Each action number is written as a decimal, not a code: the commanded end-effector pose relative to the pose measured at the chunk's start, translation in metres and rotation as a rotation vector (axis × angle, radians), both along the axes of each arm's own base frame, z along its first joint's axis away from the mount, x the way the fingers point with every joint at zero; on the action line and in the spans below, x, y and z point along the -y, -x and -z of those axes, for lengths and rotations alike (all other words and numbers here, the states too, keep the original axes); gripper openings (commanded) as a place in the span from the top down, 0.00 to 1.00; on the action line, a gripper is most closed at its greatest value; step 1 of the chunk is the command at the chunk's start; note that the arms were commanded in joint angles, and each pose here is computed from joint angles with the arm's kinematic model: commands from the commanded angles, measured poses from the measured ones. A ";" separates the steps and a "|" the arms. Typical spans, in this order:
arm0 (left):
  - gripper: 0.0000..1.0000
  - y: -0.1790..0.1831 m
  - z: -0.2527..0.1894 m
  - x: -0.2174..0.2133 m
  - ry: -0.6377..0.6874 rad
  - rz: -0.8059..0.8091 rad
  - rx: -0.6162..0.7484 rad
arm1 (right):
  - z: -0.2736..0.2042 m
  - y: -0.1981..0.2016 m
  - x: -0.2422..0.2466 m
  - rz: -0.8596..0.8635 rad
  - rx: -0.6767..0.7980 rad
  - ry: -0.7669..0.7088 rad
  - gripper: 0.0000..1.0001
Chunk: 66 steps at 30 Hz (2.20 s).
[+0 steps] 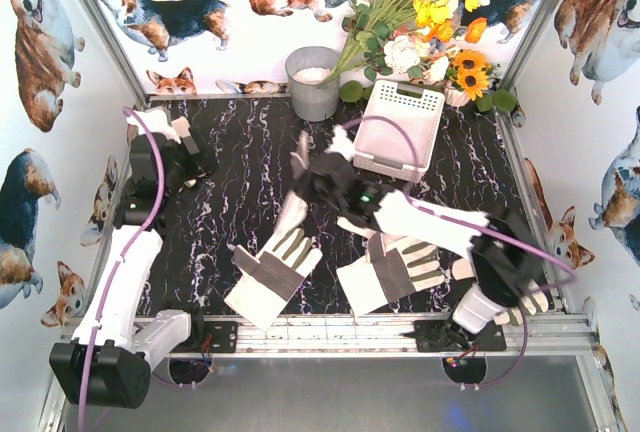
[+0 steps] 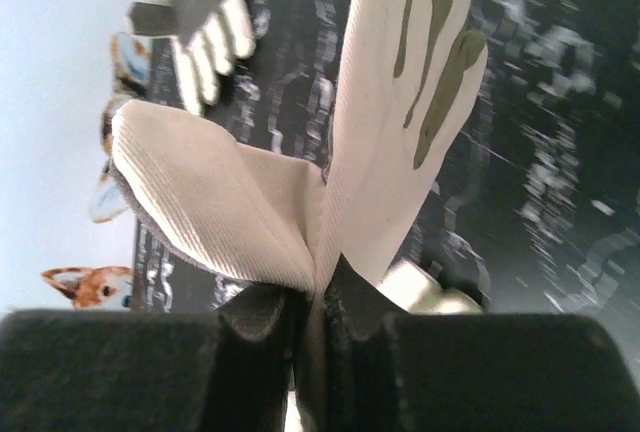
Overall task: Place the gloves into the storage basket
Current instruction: Turn over the glove at the center of the board.
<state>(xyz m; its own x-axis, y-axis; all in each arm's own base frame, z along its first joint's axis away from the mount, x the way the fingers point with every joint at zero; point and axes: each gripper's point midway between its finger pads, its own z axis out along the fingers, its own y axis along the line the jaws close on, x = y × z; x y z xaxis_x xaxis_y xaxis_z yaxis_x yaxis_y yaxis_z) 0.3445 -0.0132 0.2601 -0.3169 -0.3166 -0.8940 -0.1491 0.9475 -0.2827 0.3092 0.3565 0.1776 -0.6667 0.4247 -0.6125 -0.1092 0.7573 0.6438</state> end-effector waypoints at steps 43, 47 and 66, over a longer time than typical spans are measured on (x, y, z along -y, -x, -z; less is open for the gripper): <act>0.00 0.001 0.011 -0.024 -0.171 -0.032 0.100 | 0.115 -0.101 -0.031 0.096 0.018 0.240 0.57; 0.00 0.002 0.010 -0.024 -0.174 -0.035 0.102 | 0.116 -0.099 -0.022 0.107 0.015 0.264 0.52; 0.05 -0.008 0.032 0.006 -0.129 0.134 0.041 | 0.077 -0.109 -0.001 0.124 0.067 0.236 0.39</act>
